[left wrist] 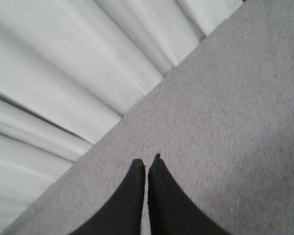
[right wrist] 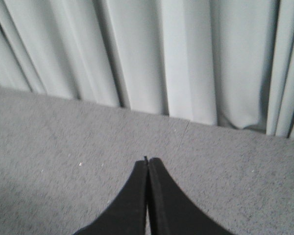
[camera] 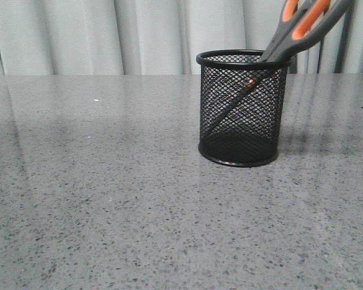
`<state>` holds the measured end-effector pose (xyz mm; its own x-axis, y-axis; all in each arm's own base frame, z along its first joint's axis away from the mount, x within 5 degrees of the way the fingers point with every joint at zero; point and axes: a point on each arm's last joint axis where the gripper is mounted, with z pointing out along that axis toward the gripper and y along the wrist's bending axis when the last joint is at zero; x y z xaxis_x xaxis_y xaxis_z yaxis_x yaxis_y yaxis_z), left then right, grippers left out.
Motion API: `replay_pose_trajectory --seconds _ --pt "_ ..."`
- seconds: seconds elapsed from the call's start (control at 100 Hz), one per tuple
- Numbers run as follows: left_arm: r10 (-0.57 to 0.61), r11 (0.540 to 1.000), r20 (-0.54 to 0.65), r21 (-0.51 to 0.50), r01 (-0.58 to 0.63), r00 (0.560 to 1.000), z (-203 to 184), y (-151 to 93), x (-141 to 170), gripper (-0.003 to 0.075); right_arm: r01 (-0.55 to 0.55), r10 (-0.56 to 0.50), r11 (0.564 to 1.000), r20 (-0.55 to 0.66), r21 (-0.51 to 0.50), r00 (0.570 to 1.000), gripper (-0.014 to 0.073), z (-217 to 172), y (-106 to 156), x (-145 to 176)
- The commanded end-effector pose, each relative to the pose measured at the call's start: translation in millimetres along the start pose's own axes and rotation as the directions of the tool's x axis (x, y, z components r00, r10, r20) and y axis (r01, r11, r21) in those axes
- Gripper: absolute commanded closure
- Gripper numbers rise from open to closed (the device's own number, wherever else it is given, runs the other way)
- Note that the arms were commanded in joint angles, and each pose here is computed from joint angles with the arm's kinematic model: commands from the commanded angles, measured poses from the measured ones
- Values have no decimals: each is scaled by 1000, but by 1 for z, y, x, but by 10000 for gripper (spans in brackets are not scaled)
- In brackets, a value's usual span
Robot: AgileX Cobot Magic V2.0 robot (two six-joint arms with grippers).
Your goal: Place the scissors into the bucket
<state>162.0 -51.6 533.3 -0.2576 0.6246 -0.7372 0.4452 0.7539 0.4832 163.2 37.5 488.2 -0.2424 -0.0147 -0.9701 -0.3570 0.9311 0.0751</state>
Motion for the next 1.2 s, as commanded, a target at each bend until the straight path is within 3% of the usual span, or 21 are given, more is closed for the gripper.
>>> replay_pose_trajectory --seconds 0.0,0.17,0.39,0.48,0.59,0.7,0.86,1.19 --pt "-54 997 164 -53 64 985 -15 4 -7 741 -24 12 998 190 60 982 655 -16 -1 0" --pt "-95 989 325 -79 128 941 -18 -10 12 741 -57 15 990 307 129 952 661 -36 -2 39" --pt "-115 979 483 -92 181 868 -6 -55 81 741 -90 12 978 383 188 924 661 -54 -4 101" --pt "-128 973 558 -89 213 820 1 -78 117 741 -94 12 976 385 194 923 661 -61 -2 127" --pt "-182 953 658 -64 295 731 3 -101 156 741 -94 12 976 386 195 922 661 -68 1 158" --pt "-246 930 696 -27 367 675 7 -121 193 741 -95 15 976 377 195 926 661 -69 1 184" --pt "-250 925 714 -24 380 654 8 -136 220 741 -94 21 977 356 190 934 661 -69 2 203" --pt "-246 924 723 -26 382 645 6 -137 222 741 -85 35 983 288 164 957 661 -67 5 210"
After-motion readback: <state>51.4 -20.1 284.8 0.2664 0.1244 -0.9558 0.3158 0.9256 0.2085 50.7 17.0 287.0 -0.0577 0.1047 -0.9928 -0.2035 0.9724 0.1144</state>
